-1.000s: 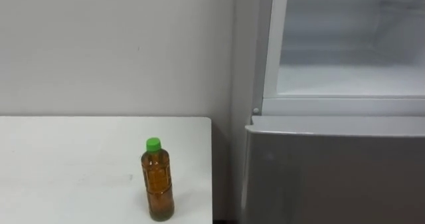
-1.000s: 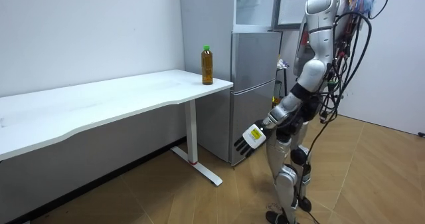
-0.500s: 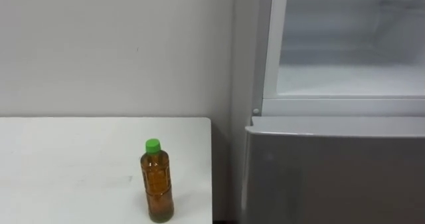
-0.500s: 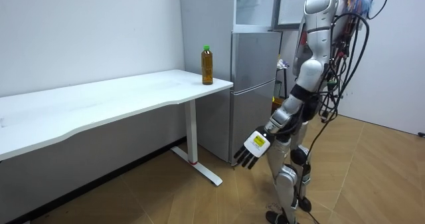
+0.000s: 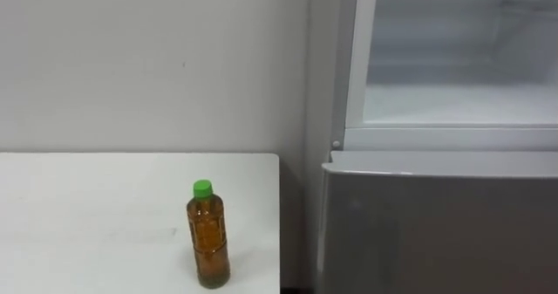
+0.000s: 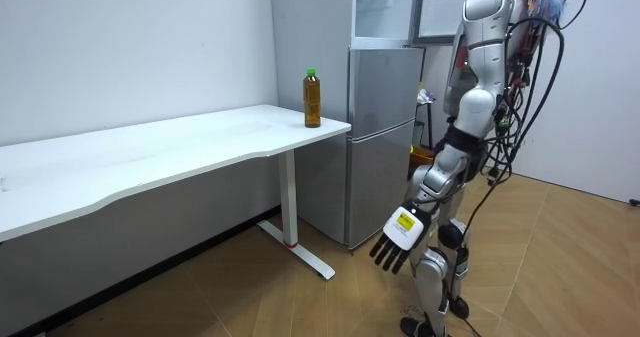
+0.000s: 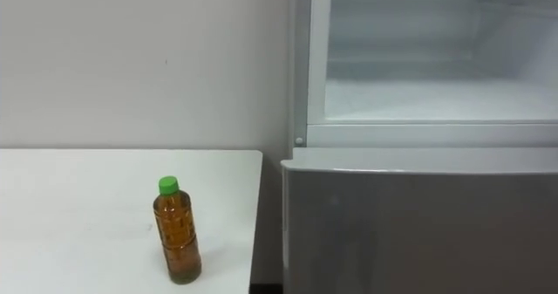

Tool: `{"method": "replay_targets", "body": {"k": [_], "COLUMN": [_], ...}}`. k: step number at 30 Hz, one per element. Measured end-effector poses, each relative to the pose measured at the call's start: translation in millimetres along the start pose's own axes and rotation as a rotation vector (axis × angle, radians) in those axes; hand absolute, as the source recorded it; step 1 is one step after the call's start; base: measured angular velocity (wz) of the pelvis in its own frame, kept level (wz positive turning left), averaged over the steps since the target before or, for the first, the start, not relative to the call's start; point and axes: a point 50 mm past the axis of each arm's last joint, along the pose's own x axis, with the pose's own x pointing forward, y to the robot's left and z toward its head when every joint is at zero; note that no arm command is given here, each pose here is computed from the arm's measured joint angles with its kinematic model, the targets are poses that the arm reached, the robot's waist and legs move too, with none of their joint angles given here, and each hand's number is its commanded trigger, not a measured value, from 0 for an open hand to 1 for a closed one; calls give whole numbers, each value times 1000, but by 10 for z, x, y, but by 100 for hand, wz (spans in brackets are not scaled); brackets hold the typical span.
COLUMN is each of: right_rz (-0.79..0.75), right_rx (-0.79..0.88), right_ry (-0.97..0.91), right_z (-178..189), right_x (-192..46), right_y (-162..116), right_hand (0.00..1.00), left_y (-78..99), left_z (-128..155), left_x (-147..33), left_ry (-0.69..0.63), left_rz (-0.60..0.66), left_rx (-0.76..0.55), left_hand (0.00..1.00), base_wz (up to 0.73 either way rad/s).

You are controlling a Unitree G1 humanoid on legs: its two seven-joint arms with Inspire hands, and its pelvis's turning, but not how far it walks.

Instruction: Put the bottle in the upper fridge

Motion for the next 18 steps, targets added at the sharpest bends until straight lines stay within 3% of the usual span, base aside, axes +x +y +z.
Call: {"method": "replay_targets", "body": {"k": [6,18], "right_rz": [99,379], "right_rx": [-51,-126], "right_ry": [-72,-431], "right_z": [160,880], "right_x": [14,-222], "right_y": [153,652], "right_hand": [0,0], "left_y": [-15,42], "left_z": [86,122], "left_x": [26,45], "left_ry": [-17,-31], "left_rz": [-12,-25], "left_rx": [15,49], "left_hand": [0,0], "base_wz": [-1,2]}}
